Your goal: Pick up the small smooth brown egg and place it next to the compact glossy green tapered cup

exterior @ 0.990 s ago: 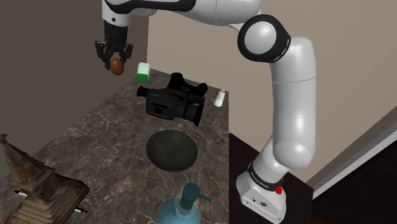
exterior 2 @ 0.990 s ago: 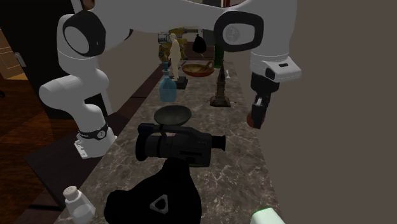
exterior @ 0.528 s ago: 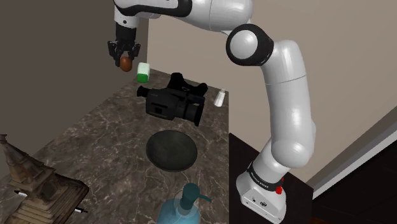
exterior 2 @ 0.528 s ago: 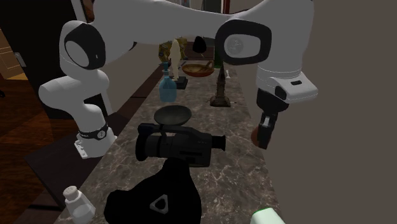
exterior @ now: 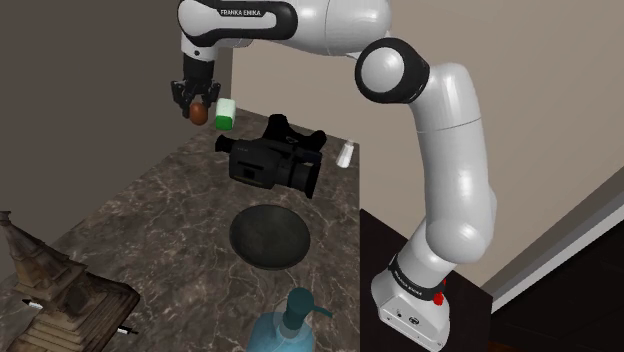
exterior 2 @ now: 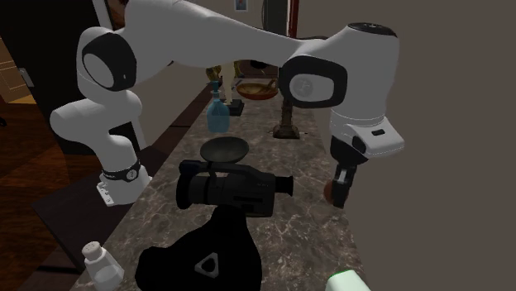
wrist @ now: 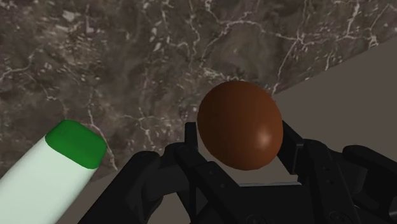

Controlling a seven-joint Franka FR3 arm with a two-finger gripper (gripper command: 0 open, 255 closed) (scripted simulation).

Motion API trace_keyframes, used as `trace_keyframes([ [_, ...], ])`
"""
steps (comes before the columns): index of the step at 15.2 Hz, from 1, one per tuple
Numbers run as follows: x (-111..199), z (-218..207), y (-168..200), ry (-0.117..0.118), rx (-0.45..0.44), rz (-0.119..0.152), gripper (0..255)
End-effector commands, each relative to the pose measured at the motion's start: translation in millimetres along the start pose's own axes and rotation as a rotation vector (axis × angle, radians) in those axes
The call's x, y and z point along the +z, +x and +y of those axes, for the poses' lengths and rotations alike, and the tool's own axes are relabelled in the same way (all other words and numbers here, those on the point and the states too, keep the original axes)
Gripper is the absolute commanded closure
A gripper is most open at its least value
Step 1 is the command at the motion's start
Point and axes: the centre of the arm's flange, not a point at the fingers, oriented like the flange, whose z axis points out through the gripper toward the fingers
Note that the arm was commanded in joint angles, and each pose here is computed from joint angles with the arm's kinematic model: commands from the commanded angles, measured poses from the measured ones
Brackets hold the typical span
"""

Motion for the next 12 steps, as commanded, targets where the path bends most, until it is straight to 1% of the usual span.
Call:
trace_keyframes([
  [1, 10, 1, -1, 0.000, 0.000, 0.001, 255],
  [12, 68, 5, -4, 0.000, 0.000, 0.001, 255],
])
